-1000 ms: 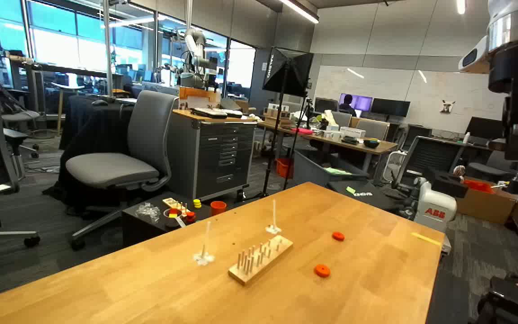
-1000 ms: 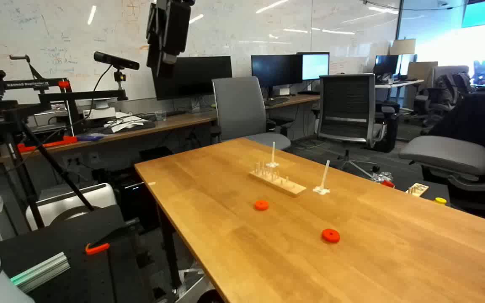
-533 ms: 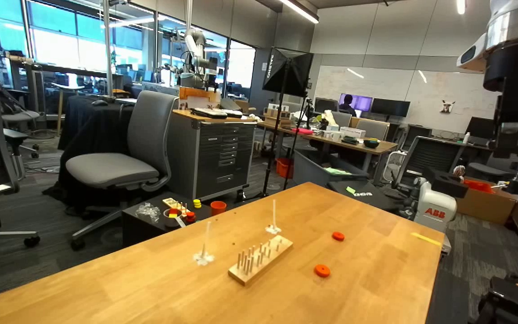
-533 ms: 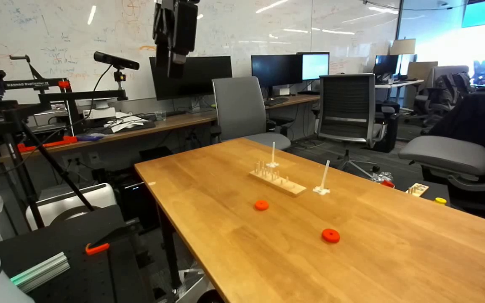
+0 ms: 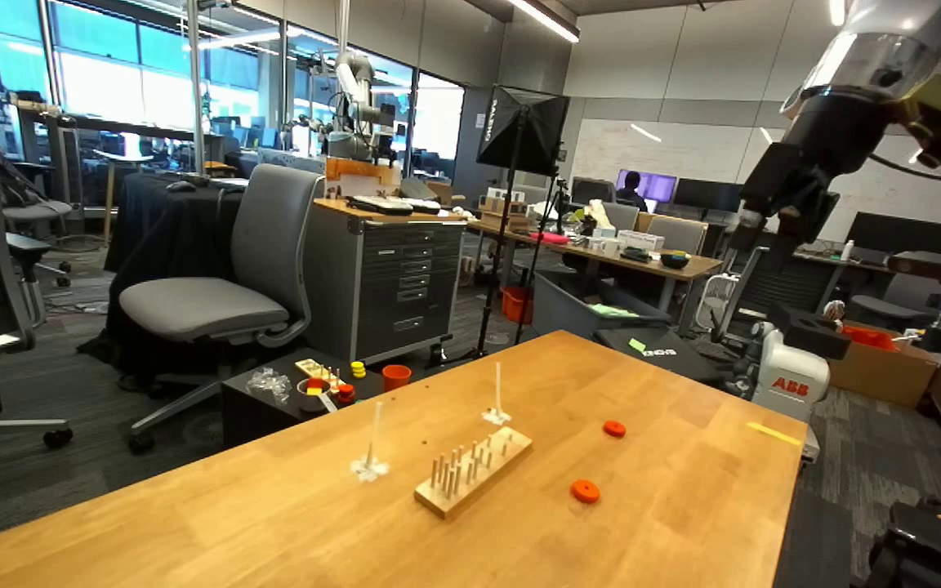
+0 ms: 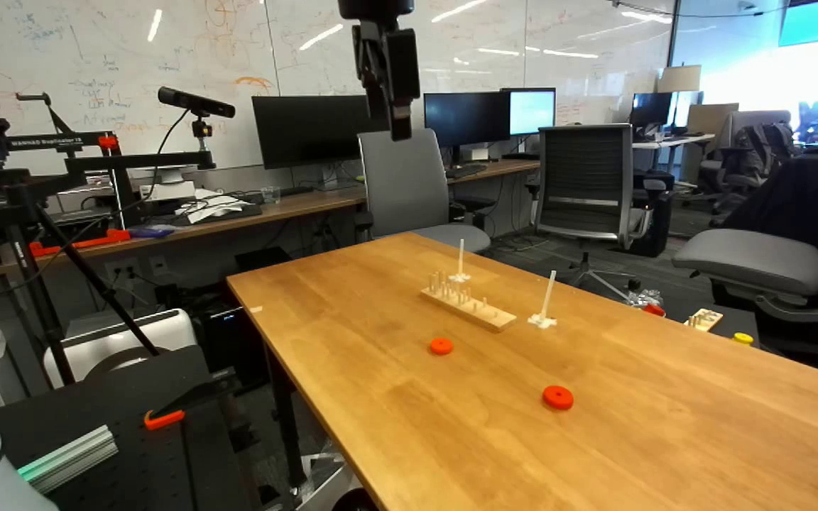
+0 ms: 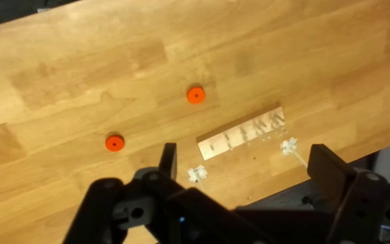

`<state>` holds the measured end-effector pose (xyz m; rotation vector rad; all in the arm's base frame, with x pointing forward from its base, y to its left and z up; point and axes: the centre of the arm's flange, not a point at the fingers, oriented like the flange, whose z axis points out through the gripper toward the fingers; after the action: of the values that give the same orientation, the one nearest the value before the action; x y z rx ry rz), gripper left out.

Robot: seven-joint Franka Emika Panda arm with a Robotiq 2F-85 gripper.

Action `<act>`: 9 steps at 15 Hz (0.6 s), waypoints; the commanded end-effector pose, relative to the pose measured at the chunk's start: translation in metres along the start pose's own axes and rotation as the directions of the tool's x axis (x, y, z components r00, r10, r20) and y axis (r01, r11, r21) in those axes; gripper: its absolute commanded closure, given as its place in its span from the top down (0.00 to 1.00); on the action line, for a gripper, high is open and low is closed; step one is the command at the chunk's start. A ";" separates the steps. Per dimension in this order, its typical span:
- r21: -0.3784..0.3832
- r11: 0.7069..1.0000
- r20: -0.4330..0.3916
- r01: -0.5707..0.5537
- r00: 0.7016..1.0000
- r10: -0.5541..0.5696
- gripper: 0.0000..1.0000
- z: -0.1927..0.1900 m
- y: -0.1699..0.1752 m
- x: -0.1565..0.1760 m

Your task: Get the Orange object and place it on the wooden object

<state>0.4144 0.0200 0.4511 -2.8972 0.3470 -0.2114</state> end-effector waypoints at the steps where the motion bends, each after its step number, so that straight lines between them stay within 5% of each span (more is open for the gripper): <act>1: -0.030 0.995 -0.010 -0.099 0.995 0.099 1.00 0.029 -0.004 0.037; 7: -0.132 0.953 0.003 -0.272 0.962 0.274 1.00 0.076 0.014 0.076; 9: -0.109 0.968 0.033 -0.226 0.973 0.230 1.00 0.076 0.022 0.056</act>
<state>0.4763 0.0002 0.3785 -2.9256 0.6979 -0.0904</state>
